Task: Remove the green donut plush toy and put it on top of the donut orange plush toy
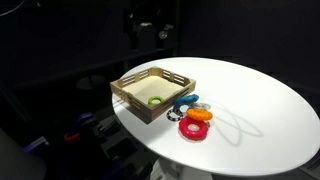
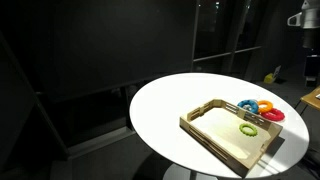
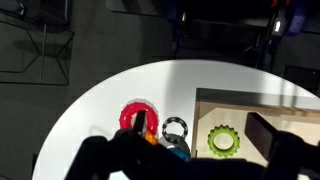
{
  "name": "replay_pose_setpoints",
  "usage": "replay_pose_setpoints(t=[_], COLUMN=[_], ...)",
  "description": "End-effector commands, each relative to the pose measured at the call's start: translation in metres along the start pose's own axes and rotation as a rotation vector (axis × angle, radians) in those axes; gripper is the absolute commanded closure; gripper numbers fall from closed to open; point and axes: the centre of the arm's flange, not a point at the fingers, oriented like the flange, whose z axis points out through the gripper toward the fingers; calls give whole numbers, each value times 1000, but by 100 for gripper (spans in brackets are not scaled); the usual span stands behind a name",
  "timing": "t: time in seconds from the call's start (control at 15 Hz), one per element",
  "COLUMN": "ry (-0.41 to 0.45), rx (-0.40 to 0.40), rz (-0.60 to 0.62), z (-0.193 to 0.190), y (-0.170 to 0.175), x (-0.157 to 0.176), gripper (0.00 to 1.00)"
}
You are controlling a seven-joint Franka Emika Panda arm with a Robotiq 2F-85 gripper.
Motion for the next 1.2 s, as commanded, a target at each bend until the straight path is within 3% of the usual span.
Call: replay_pose_setpoints(t=[0.0,0.4,0.8,1.13], ry=[1,1,4,87], rx=[0,0,28,122], rz=[0,0,1,36], z=[0,0,7,15], y=[0,0,-15,-35], x=[0,0,22,43], gripper=[0,0,0,0])
